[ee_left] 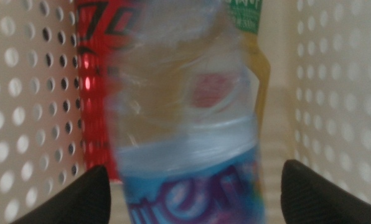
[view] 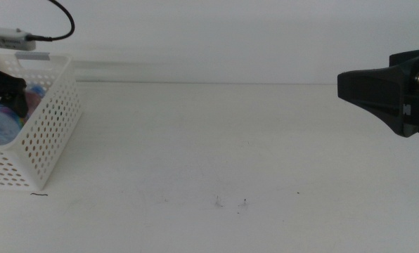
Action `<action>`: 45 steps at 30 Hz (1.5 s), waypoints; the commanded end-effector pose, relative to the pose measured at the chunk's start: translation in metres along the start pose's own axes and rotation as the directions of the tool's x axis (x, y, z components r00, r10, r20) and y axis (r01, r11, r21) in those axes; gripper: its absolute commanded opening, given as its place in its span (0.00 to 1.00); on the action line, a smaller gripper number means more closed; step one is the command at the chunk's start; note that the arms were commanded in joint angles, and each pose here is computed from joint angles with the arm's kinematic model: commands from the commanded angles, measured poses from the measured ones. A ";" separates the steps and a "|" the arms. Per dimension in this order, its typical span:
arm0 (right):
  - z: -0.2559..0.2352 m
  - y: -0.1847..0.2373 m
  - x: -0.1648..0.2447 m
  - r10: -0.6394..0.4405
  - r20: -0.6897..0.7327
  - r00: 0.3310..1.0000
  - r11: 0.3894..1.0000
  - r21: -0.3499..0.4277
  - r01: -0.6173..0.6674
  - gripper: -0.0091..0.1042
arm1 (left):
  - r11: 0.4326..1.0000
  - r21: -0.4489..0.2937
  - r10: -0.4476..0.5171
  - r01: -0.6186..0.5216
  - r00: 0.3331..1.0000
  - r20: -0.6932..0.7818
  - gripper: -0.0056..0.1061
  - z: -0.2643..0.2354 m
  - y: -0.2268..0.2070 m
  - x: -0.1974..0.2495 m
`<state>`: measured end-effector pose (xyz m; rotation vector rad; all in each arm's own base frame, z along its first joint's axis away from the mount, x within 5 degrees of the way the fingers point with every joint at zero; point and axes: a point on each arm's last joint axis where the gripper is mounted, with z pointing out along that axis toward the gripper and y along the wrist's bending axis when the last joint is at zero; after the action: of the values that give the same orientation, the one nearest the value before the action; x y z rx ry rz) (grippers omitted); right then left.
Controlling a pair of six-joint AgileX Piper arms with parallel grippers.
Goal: Use arms to grab the bottles and put them into the dustbin to the left of the table.
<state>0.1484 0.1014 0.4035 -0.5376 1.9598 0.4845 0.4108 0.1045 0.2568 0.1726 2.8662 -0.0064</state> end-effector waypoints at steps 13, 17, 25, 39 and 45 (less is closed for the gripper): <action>-0.002 0.000 -0.002 -0.010 0.016 1.000 1.000 0.001 0.010 0.82 | 0.999 -0.007 0.037 -0.037 0.925 0.378 0.89 -0.145 -0.093 0.071; -0.002 0.000 -0.002 -0.010 0.016 1.000 1.000 0.001 0.010 0.82 | 0.992 -0.016 0.109 -0.123 0.805 0.582 0.89 -0.160 -0.136 0.114; -0.002 0.000 -0.002 -0.010 0.016 1.000 1.000 0.001 0.010 0.82 | 0.973 0.020 0.084 -0.230 0.435 0.896 0.89 -0.162 -0.180 0.207; -0.002 0.000 -0.002 -0.010 0.016 1.000 1.000 0.001 0.010 0.82 | 0.975 0.025 0.064 -0.221 0.387 0.920 0.89 -0.158 -0.177 0.229; 0.005 -0.008 0.012 0.009 0.102 0.995 0.999 0.036 -0.013 0.82 | 0.975 0.021 0.067 -0.221 0.383 0.921 0.89 -0.158 -0.177 0.228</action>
<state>0.1497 0.0989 0.3933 -0.4980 1.9191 0.4885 0.1303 -0.0413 0.3464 0.3316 1.6941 -0.2013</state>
